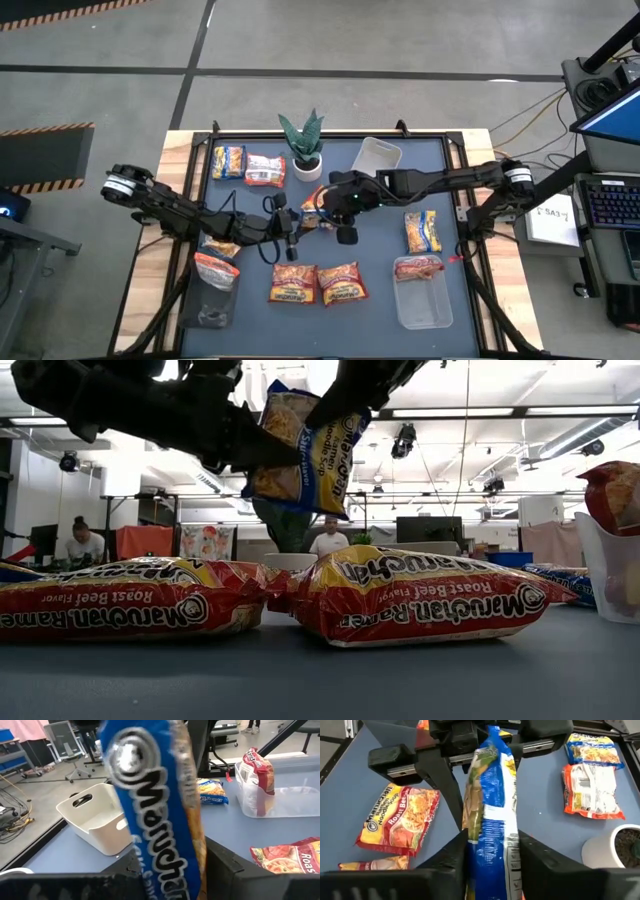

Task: Sort Maruchan noodles
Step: Put the middle left blue instant noodle pack into the gray bin

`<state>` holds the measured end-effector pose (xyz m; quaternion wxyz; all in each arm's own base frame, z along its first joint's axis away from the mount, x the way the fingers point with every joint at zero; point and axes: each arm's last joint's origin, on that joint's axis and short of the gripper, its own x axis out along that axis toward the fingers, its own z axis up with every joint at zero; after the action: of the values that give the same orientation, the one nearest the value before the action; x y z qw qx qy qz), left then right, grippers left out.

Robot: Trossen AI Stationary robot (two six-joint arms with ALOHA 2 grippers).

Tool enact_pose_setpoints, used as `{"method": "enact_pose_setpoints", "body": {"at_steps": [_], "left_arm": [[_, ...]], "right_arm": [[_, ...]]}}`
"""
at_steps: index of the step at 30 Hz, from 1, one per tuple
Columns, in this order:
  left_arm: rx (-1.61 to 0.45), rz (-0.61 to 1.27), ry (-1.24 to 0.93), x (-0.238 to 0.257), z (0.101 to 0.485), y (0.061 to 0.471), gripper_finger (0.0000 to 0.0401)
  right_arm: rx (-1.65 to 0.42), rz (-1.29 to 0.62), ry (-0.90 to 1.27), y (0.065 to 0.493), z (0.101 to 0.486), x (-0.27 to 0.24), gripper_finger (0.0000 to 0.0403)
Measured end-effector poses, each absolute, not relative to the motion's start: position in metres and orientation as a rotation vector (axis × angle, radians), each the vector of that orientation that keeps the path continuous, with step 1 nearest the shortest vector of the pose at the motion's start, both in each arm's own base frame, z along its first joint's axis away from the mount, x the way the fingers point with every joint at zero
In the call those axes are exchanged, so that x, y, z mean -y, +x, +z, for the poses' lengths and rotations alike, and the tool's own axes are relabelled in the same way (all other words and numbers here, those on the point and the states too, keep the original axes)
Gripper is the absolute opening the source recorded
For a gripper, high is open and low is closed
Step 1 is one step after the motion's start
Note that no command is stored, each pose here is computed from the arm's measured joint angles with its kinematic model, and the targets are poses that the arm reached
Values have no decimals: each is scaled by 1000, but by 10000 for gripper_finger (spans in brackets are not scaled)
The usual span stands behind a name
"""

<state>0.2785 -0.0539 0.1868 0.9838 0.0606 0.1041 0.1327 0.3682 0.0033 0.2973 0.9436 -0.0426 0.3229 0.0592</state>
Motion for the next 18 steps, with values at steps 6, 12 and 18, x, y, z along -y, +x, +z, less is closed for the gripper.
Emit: {"method": "enact_pose_setpoints", "body": {"at_steps": [6,12,18], "left_arm": [[-207,267,116,54,187,279,114],[-192,269,93,54,188,279,170],[-196,266,115,54,188,279,245]], "right_arm": [[-658,117,-84,368,298,-3,94],[-668,111,-73,367,297,-2,123],[-685,103,-70,366,296,1,96]]}}
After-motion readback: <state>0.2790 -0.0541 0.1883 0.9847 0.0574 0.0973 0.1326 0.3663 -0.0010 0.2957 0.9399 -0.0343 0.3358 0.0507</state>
